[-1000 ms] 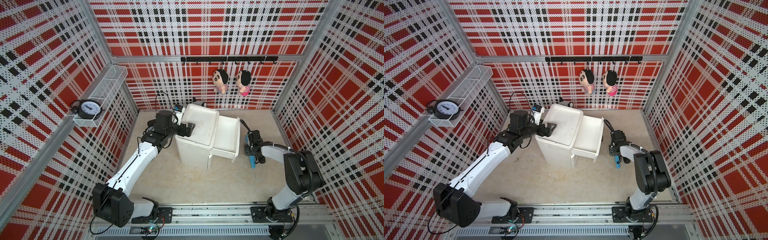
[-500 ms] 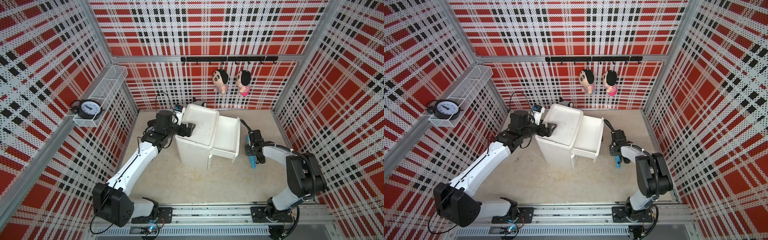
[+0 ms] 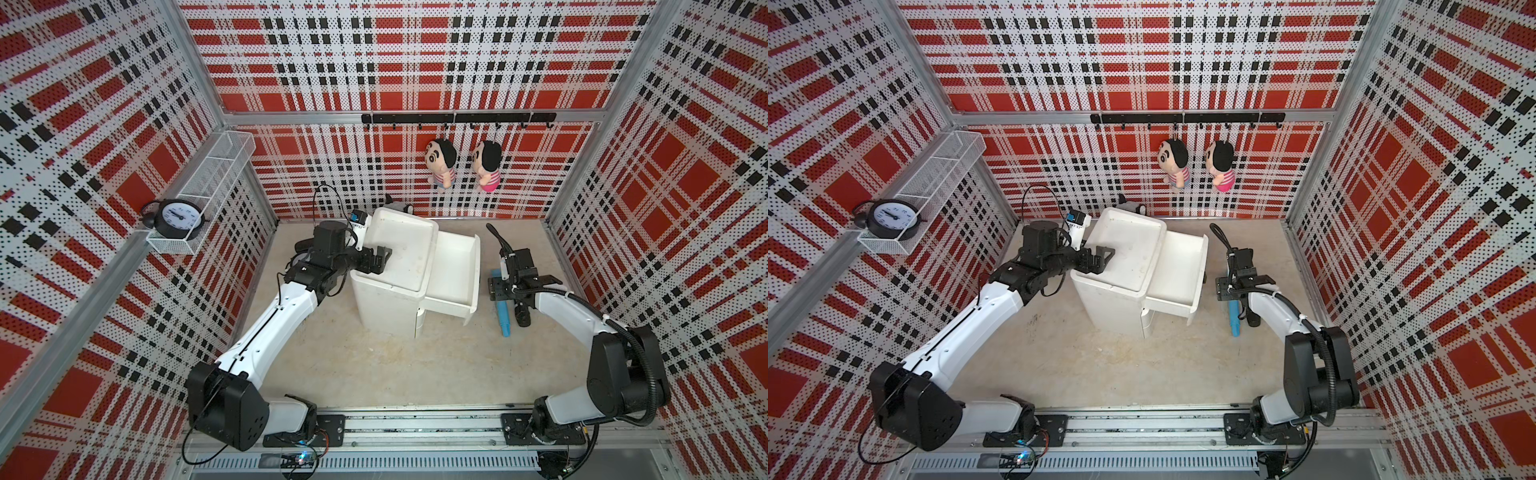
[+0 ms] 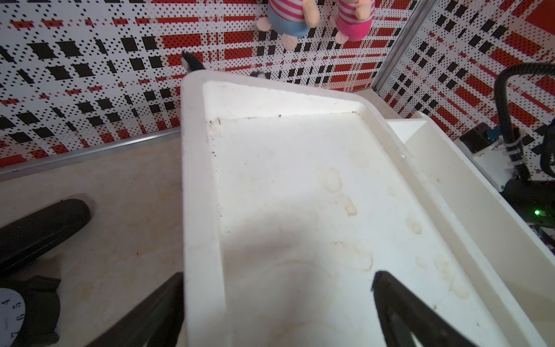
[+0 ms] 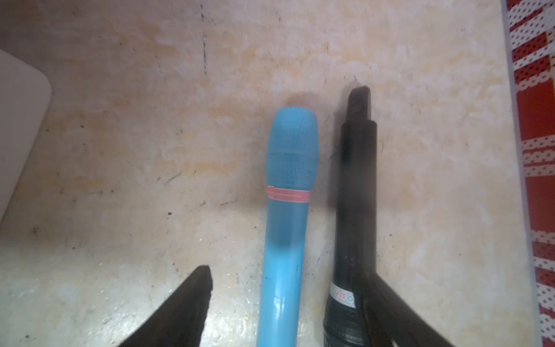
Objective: Take the microphone out of the drawer
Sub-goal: Close the drawer of the storage box.
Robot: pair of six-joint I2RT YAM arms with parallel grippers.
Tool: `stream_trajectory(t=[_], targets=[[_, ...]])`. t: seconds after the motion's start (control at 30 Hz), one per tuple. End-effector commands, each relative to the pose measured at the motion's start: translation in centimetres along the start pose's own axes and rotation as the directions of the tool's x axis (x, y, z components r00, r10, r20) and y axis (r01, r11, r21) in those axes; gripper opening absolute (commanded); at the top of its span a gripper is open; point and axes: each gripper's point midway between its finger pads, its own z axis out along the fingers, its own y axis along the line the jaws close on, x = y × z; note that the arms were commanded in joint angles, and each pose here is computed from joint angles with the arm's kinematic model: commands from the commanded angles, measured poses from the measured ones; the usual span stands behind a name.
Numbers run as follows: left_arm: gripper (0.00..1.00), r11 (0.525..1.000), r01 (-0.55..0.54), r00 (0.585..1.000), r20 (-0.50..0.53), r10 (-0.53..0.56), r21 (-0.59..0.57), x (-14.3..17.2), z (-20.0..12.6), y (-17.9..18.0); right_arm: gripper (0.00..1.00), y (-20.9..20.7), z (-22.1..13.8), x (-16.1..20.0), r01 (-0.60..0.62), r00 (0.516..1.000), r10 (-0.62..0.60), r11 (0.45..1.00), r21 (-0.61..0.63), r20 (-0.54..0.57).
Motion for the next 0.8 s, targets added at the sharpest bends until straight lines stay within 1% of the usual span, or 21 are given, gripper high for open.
stream_trajectory(t=[0.0, 0.07, 0.2, 0.37, 0.47, 0.57, 0.67, 0.77], targets=[[0.98, 1.0, -0.007, 0.999, 0.036, 0.006, 0.008, -1.2, -0.2, -0.1, 0.88, -0.2, -1.9, -0.9, 0.007, 1.0, -0.007, 1.0, -0.019, 0.01], [0.98, 1.0, -0.006, 0.999, 0.035, 0.006, 0.007, -1.2, -0.2, -0.1, 1.0, -0.2, -2.7, -1.3, 0.006, 1.0, -0.006, 1.0, -0.022, 0.018], [0.98, 1.0, -0.005, 1.0, 0.031, 0.004, 0.007, -1.1, -0.1, -0.1, 1.0, -0.2, -4.0, -1.9, 0.001, 1.0, 0.0, 0.999, -0.033, 0.025], [0.98, 1.0, -0.005, 1.0, 0.029, 0.004, 0.009, -1.1, 0.0, -0.1, 1.0, 0.6, -5.9, -2.1, 0.002, 1.0, 0.0, 0.996, -0.089, 0.021], [0.98, 1.0, -0.003, 1.0, 0.027, 0.003, 0.014, -1.1, 0.2, -0.2, 1.0, 1.1, -7.2, -2.3, 0.008, 0.999, -0.003, 0.993, -0.118, 0.044], [0.98, 1.0, -0.001, 1.0, 0.024, 0.001, 0.022, -1.1, 0.4, -0.3, 1.0, 2.1, -8.2, -2.6, 0.021, 0.997, -0.007, 0.985, -0.174, 0.077], [0.98, 1.0, -0.003, 1.0, 0.019, 0.002, 0.027, -1.0, 0.6, -0.4, 1.0, 3.1, -8.7, -2.7, 0.034, 0.995, -0.01, 0.972, -0.234, 0.103], [0.98, 0.999, -0.002, 1.0, 0.019, 0.001, 0.032, -1.0, 0.7, -0.5, 1.0, 3.6, -8.7, -2.7, 0.036, 0.994, -0.008, 0.965, -0.258, 0.11]])
